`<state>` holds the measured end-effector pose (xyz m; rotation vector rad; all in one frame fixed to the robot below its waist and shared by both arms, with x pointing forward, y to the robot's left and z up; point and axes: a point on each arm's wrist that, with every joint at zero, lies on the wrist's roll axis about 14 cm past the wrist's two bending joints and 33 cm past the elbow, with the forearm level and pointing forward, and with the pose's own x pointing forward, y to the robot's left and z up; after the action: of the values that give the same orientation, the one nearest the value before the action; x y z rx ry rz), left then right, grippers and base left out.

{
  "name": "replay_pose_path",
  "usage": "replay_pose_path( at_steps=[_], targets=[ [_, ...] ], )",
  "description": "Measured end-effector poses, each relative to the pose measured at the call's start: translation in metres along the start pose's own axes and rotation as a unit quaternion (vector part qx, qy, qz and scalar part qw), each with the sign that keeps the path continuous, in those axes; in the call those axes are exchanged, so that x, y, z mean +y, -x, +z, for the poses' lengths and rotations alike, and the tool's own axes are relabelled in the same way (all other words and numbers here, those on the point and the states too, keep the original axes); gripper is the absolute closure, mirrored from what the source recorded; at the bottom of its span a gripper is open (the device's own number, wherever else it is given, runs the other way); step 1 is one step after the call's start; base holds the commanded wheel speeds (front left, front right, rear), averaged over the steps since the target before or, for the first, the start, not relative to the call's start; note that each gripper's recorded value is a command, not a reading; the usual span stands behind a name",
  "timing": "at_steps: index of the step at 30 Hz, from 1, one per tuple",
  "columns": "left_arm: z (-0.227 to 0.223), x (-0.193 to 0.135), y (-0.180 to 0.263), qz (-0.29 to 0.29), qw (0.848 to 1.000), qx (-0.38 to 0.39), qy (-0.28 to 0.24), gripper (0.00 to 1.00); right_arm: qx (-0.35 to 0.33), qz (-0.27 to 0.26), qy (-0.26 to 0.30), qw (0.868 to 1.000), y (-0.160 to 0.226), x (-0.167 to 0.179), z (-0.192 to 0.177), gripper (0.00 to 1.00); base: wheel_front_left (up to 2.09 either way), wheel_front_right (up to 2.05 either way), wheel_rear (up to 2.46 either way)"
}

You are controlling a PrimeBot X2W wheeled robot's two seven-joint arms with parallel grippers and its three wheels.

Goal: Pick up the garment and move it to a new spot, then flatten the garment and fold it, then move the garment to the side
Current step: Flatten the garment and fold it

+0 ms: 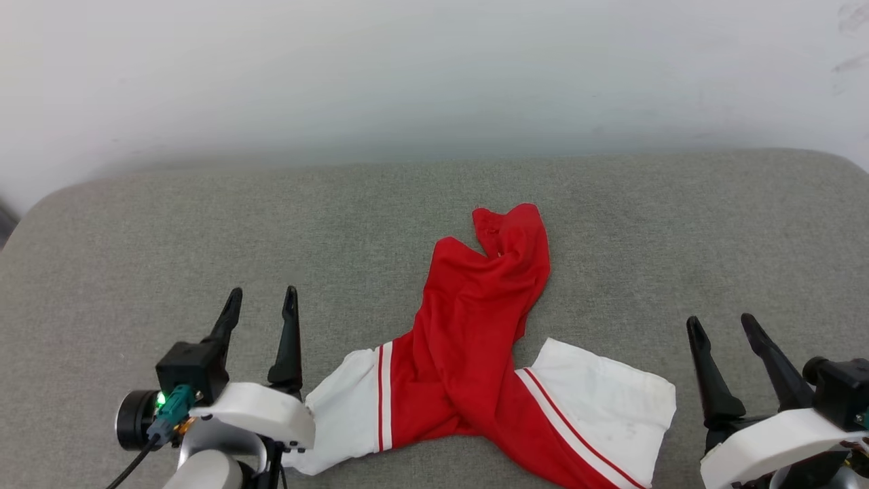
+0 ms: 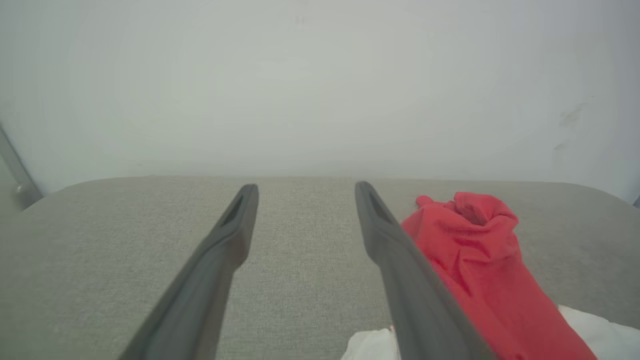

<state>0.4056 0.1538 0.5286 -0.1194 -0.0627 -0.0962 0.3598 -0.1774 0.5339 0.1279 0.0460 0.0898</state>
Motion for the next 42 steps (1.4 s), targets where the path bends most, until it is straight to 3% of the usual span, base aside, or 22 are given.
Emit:
replay_pose_path(
  at_steps=[10,14,19,23,30,38,39,40,42],
  targets=[
    [-0.002,0.016,0.025,0.022,1.0,0.009,0.009,0.0,0.021,0.006,-0.013,1.0,0.006,0.004,-0.006,0.0,0.0,0.0,0.0],
    [-0.003,0.018,0.025,0.026,1.0,0.01,0.01,0.0,0.091,-0.016,-0.036,0.995,0.011,-0.016,-0.035,0.0,0.0,0.0,0.0],
    [-0.004,0.021,0.018,0.032,0.999,0.009,0.014,0.0,0.195,-0.02,-0.048,0.979,0.006,-0.041,-0.066,0.0,0.0,0.0,0.0],
    [-0.01,0.02,0.01,0.032,0.999,0.014,0.018,0.0,0.303,0.001,-0.042,0.952,0.001,-0.046,-0.096,0.0,0.0,0.0,0.0],
    [-0.023,0.027,-0.002,0.042,0.999,0.028,0.02,0.0,0.459,0.049,-0.06,0.885,0.007,-0.025,-0.149,0.0,0.0,0.0,0.0],
    [-0.043,0.031,-0.003,0.049,0.997,0.053,0.023,0.0,0.507,0.072,-0.064,0.857,-0.001,-0.013,-0.171,0.0,0.0,0.0,0.0],
    [-0.046,0.031,-0.002,0.047,0.997,0.059,0.022,0.0,0.506,0.077,-0.061,0.857,-0.001,-0.011,-0.172,0.54,0.0,0.0,0.0],
    [-0.046,0.031,-0.002,0.047,0.997,0.059,0.022,0.0,0.506,0.077,-0.061,0.857,-0.001,-0.011,-0.172,0.96,0.0,0.0,0.0],
    [-0.049,0.031,0.0,0.044,0.996,0.07,0.024,0.0,0.495,0.085,-0.057,0.863,-0.003,-0.008,-0.168,1.0,0.0,0.0,0.0]
  ],
)
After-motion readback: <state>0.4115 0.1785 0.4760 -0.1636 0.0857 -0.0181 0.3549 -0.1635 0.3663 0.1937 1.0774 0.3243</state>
